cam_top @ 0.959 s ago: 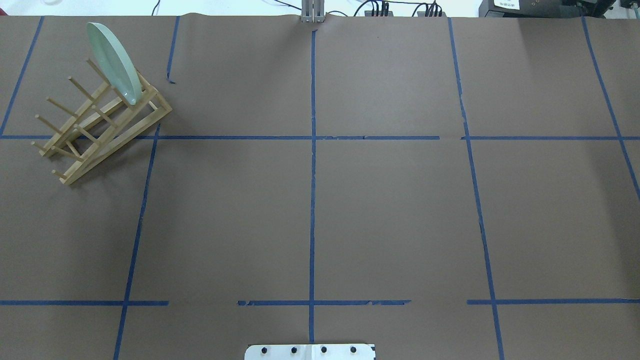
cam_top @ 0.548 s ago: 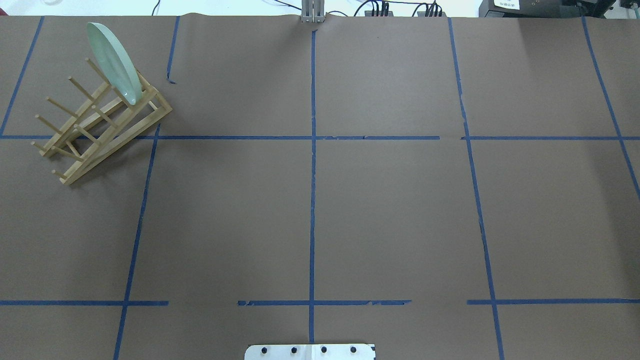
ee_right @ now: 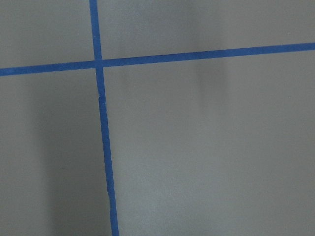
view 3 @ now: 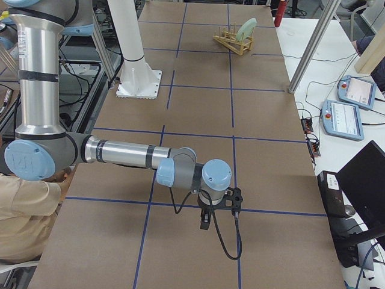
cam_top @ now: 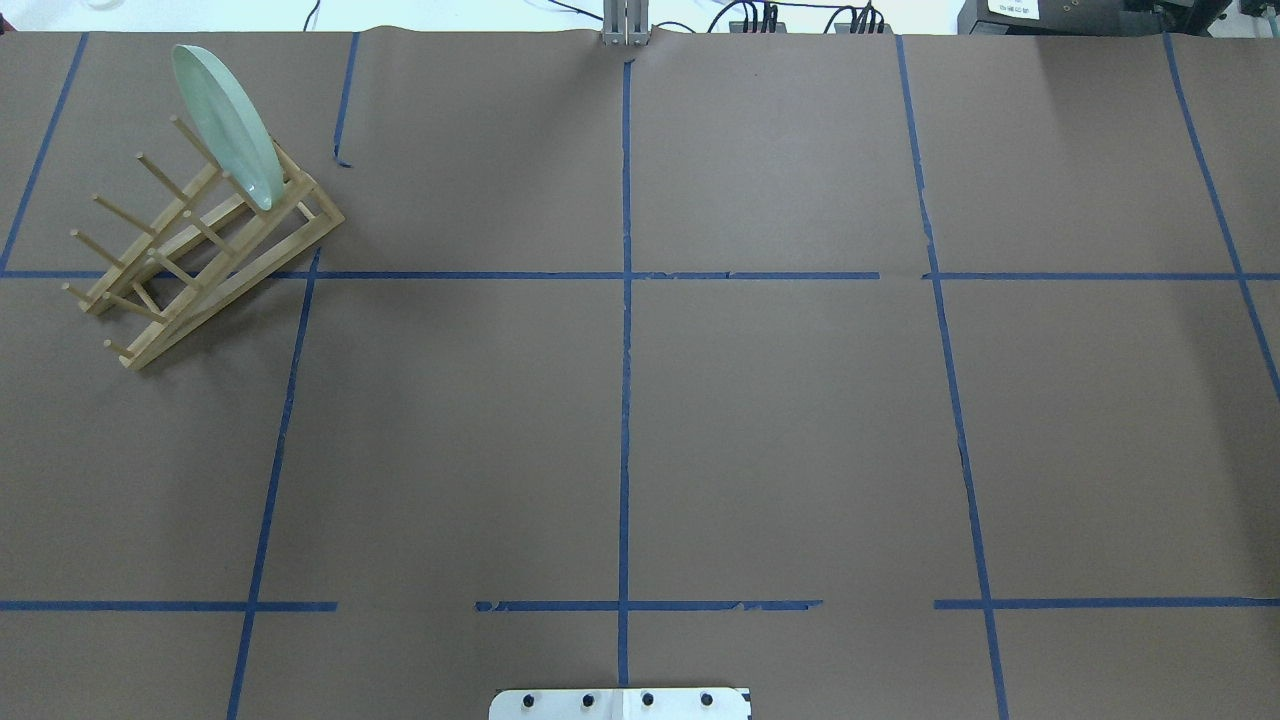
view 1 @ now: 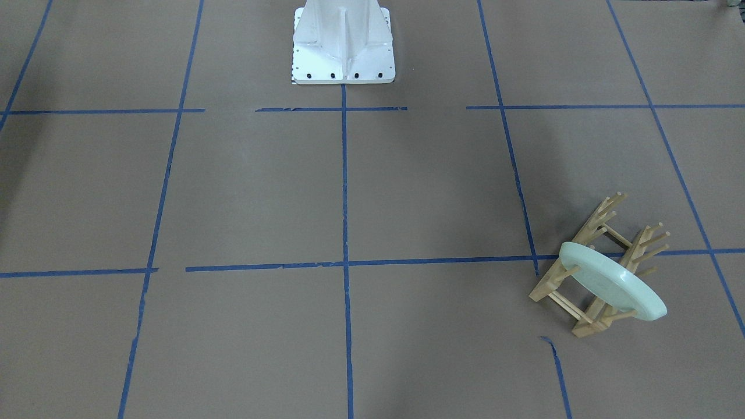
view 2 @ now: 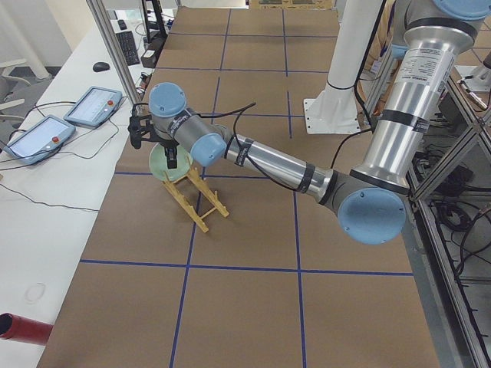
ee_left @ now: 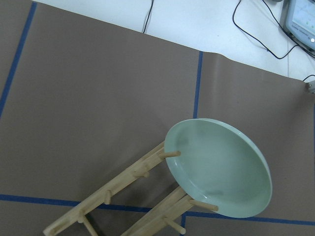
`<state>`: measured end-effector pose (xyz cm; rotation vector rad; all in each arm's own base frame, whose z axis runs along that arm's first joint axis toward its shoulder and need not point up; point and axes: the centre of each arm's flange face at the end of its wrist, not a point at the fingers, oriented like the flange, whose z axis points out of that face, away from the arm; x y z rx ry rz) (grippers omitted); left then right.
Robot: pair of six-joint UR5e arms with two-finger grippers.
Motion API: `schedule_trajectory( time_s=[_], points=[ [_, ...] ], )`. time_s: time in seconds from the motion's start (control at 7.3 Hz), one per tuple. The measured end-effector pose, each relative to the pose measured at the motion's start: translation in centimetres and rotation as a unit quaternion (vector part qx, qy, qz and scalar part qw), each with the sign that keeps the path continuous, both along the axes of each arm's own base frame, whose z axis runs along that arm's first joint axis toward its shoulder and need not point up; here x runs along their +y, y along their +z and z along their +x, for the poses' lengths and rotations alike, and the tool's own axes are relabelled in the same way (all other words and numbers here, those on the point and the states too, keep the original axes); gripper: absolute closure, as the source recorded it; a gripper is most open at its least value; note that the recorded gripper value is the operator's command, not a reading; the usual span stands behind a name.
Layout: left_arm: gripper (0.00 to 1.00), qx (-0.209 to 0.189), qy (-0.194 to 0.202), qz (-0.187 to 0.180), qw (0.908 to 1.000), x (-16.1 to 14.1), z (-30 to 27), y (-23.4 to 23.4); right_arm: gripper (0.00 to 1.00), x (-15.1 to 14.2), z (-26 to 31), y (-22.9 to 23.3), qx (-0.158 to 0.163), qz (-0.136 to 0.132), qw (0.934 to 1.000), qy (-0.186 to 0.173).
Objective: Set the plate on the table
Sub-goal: 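Grasp the rim of the pale green plate with the left gripper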
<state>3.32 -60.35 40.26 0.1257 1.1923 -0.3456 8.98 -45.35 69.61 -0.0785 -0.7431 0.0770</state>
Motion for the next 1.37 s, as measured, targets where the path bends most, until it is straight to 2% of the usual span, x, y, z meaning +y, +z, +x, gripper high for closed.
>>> schedule_trajectory(
  time_s=[0.27, 0.41, 0.68, 1.1, 1.23, 1.37],
  points=[
    [0.00, 0.048, -0.024, -0.028, 0.9982, -0.9, 5.4, 0.8, 0.00, 0.0, 0.0, 0.0, 0.000, 0.000, 1.0000, 0.000],
    [0.00, 0.056, -0.047, -0.037, 0.9966, -1.9, 7.9, 0.3, 0.00, 0.0, 0.0, 0.0, 0.000, 0.000, 1.0000, 0.000],
    [0.01, 0.057, -0.085, -0.033, 0.9942, -3.0, 10.9, -1.0, 0.00, 0.0, 0.0, 0.0, 0.000, 0.000, 1.0000, 0.000],
    [0.12, 0.046, -0.104, -0.021, 0.9933, -4.4, 14.0, -1.8, 0.00, 0.0, 0.0, 0.0, 0.000, 0.000, 1.0000, 0.000],
    [0.27, 0.044, -0.103, -0.023, 0.9934, -5.1, 14.6, -1.9, 0.00, 0.0, 0.0, 0.0, 0.000, 0.000, 1.0000, 0.000],
    [0.61, 0.042, -0.102, -0.024, 0.9936, -5.5, 15.1, -1.8, 0.00, 0.0, 0.0, 0.0, 0.000, 0.000, 1.0000, 0.000]
  ],
)
